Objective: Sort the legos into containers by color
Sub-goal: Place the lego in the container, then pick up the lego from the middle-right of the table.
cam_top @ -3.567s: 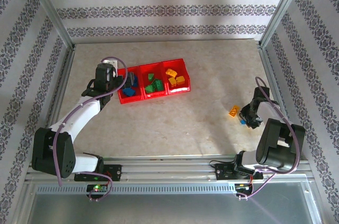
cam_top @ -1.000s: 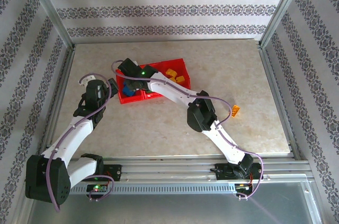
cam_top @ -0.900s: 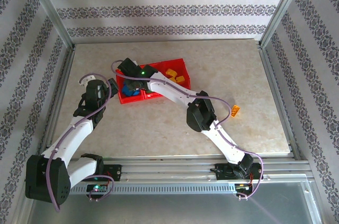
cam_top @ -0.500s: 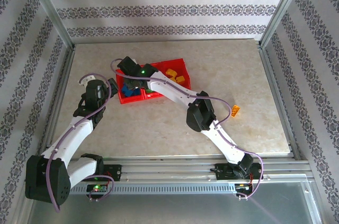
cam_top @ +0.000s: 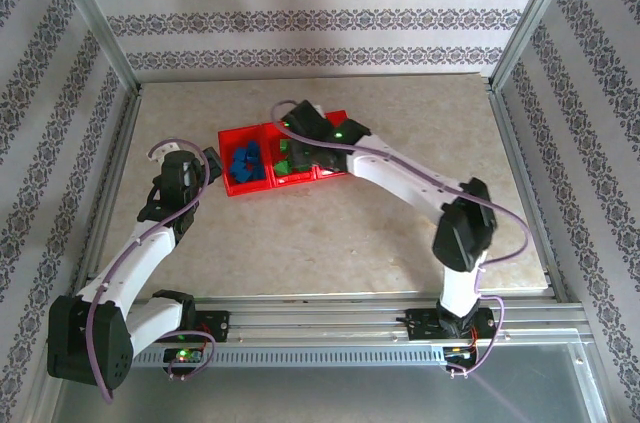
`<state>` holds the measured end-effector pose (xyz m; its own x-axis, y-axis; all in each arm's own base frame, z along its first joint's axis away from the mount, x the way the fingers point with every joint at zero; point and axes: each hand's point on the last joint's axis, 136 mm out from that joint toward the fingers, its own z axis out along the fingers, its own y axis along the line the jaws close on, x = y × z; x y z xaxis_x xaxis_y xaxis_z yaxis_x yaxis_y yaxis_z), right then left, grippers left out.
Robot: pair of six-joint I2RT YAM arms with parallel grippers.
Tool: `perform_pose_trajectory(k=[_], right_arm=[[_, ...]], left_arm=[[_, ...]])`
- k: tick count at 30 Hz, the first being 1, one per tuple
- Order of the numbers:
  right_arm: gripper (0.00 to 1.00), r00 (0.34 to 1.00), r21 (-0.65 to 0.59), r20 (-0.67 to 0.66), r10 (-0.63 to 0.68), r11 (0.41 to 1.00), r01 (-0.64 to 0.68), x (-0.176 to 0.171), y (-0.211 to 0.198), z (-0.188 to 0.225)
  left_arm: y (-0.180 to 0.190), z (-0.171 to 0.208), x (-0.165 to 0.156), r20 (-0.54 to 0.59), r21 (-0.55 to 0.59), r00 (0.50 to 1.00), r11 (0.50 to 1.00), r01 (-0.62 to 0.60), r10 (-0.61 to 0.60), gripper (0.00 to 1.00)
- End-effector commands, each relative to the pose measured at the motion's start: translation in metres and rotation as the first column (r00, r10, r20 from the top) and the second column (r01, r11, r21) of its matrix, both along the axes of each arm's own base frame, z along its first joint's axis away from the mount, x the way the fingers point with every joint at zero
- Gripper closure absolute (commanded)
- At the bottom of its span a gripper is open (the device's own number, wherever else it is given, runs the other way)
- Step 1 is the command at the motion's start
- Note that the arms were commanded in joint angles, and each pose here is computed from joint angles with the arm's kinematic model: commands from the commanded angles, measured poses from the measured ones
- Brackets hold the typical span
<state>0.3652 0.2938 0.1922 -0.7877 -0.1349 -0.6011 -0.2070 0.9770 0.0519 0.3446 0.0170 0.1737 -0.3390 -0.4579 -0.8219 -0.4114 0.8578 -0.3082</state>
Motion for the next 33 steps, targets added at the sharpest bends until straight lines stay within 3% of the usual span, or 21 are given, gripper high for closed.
perform_pose_trajectory(k=[1, 10, 17, 26, 33], right_arm=[[0.41, 0.983, -0.002, -0.028, -0.183, 0.983, 0.183, -0.009, -0.057, -0.014], [0.36, 0.831, -0.032, -0.153, -0.535, 0.843, 0.536, -0.069, -0.203, -0.072], [0.32, 0.696, -0.065, -0.204, -0.688, 0.719, 0.692, -0.105, -0.272, -0.1], [0.21, 0.636, -0.09, -0.231, -0.737, 0.667, 0.74, -0.113, -0.304, -0.117], [0.21, 0.648, -0.12, -0.274, -0.71, 0.694, 0.71, -0.097, -0.307, -0.135]], left_arm=[[0.004, 0.007, 0.003, 0.027, 0.013, 1.0, 1.0, 0.001, -0.001, 0.0], [-0.002, 0.001, 0.01, 0.017, -0.009, 0.999, 0.999, 0.032, -0.032, 0.0], [-0.008, -0.002, 0.014, 0.012, -0.029, 0.998, 0.998, 0.055, -0.054, 0.0], [-0.011, -0.004, 0.017, 0.003, -0.035, 0.998, 0.997, 0.069, -0.069, 0.0], [-0.013, -0.005, 0.018, -0.003, -0.044, 0.997, 0.996, 0.078, -0.078, 0.0]])
